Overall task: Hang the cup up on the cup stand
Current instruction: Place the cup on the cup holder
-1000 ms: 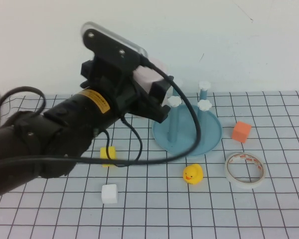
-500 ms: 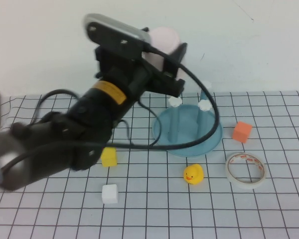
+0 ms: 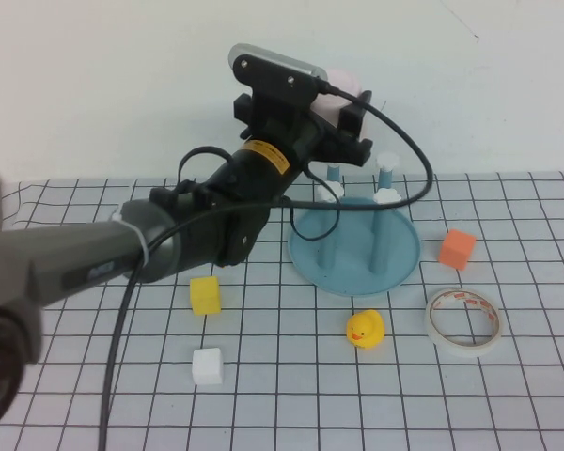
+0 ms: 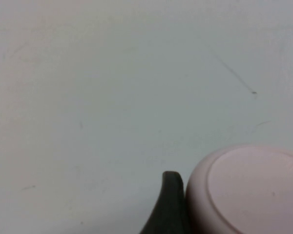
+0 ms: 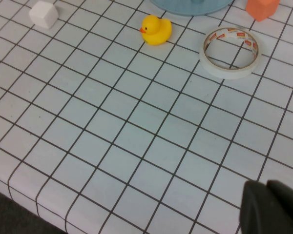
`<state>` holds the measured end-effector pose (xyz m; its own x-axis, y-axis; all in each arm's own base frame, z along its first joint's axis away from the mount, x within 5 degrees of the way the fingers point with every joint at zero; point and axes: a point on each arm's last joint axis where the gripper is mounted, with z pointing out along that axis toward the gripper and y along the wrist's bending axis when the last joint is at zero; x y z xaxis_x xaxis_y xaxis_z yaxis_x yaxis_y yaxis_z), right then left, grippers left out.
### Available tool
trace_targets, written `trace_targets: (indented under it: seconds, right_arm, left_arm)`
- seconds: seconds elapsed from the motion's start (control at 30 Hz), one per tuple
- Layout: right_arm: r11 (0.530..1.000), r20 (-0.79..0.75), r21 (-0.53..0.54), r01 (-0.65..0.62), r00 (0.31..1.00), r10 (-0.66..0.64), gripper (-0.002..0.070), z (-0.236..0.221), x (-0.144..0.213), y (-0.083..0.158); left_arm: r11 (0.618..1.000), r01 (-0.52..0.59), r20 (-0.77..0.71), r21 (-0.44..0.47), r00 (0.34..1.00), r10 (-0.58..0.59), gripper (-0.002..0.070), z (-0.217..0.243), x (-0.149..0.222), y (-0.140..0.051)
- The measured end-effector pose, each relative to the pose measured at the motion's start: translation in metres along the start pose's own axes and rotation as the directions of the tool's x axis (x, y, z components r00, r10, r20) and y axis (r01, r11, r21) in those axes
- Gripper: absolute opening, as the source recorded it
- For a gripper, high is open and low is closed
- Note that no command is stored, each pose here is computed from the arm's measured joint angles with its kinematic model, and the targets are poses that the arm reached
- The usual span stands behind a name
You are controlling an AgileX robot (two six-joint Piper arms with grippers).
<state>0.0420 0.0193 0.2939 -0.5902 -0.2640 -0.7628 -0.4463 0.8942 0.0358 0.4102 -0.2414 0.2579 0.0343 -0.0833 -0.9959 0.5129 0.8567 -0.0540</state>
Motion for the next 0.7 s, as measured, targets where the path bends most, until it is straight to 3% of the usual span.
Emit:
trace_targets:
  seconds: [0.27,0.5,0.7]
  right_arm:
    - [1.000,0.000,0.000,0.000,1.000,0.000,0.0001,0.000,0.000,0.000]
    - [1.000,0.000,0.000,0.000,1.000,0.000,0.0001,0.000,0.000,0.000]
    - [1.000,-0.001,0.000,0.000,1.000,0.000,0.0000,0.000,0.000,0.000]
  left_arm:
    - [0.999,0.001,-0.049,-0.032,0.999,-0.003,0.0553,0.031,0.017,0.018]
    - [1.000,-0.016,-0.088,-0.024,0.996,0.014,0.0553,0.042,0.025,0.019]
    - [0.999,0.038,-0.120,-0.031,0.992,-0.041,0.0553,0.045,0.042,0.020]
